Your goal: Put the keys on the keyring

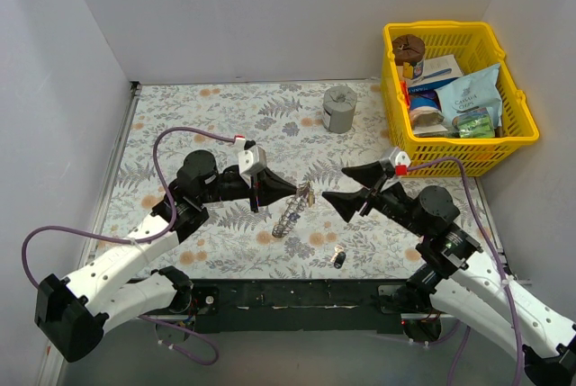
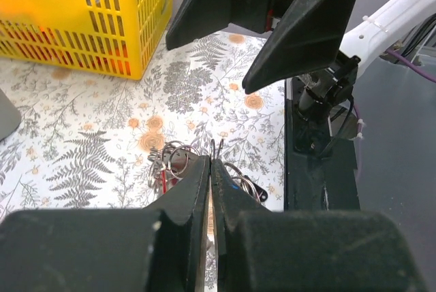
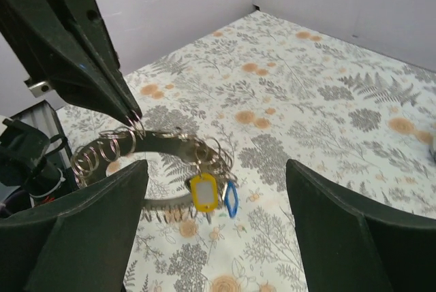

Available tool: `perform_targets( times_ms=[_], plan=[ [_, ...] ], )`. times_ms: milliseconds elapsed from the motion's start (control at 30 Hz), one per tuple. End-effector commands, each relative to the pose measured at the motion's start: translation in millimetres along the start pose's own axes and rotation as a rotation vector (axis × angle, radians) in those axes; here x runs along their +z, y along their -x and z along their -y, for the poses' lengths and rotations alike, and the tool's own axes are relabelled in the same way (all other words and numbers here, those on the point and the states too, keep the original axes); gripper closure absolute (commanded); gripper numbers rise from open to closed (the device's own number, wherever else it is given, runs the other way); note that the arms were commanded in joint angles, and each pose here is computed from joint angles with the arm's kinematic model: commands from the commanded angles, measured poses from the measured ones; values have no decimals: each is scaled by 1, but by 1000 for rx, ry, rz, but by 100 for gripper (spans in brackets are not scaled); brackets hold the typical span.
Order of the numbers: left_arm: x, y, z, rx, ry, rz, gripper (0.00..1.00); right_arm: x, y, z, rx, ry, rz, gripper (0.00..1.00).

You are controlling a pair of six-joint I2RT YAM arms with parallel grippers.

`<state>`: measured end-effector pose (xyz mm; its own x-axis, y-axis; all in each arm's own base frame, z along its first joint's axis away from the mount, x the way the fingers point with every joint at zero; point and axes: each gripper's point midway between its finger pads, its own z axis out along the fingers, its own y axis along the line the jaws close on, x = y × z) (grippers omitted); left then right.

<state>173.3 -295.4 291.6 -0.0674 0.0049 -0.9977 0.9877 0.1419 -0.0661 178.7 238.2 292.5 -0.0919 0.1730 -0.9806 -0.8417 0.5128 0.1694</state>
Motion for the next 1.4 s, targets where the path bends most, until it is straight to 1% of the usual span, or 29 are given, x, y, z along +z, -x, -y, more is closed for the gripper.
perform_targets(
  times_ms=[0,133,300,467,600,633,667,733,767,833,867,933,1133,1167,1233,1267,1333,1367],
  plan=[
    [-7,10,2,49,28,38,100,-15,-19,25,46,-154,-44,11],
    [-7,9,2,43,33,42,100,-22,-30,31,65,-203,-86,8],
    [-7,13,1,44,39,57,100,-23,-28,33,58,-217,-126,6],
    [-8,8,-1,32,56,53,100,-19,-51,38,70,-240,-264,5],
    [-10,4,-3,26,75,41,100,-21,-71,42,121,-278,-383,5],
    [-10,3,-4,26,80,37,100,-21,-79,49,126,-322,-416,4],
    [-11,2,-4,25,82,35,100,-21,-77,52,140,-351,-423,5],
    [-12,1,-5,28,93,35,100,-25,-91,56,159,-390,-495,5],
    [-13,0,-5,26,99,34,100,-24,-88,58,169,-417,-502,7],
    [-14,-2,-6,26,107,32,100,-29,-105,59,176,-445,-591,8],
    [-14,-4,-6,23,108,28,100,-29,-106,61,171,-472,-605,9],
    [-14,-6,-7,22,113,27,100,-34,-125,57,158,-485,-702,9],
    [-15,-4,-8,24,121,29,100,-42,-171,43,142,-512,-909,18],
    [-15,-4,-8,26,121,29,100,-44,-177,42,147,-523,-929,23],
    [-15,-5,-8,27,124,29,100,-47,-191,41,146,-526,-985,28],
    [-15,-5,-9,26,125,28,100,-48,-195,41,151,-534,-999,35],
    [-15,-6,-8,21,123,25,100,-51,-205,40,153,-535,-1035,36],
    [-15,-5,-8,21,122,27,100,-52,-209,37,161,-522,-1049,41]
  ],
)
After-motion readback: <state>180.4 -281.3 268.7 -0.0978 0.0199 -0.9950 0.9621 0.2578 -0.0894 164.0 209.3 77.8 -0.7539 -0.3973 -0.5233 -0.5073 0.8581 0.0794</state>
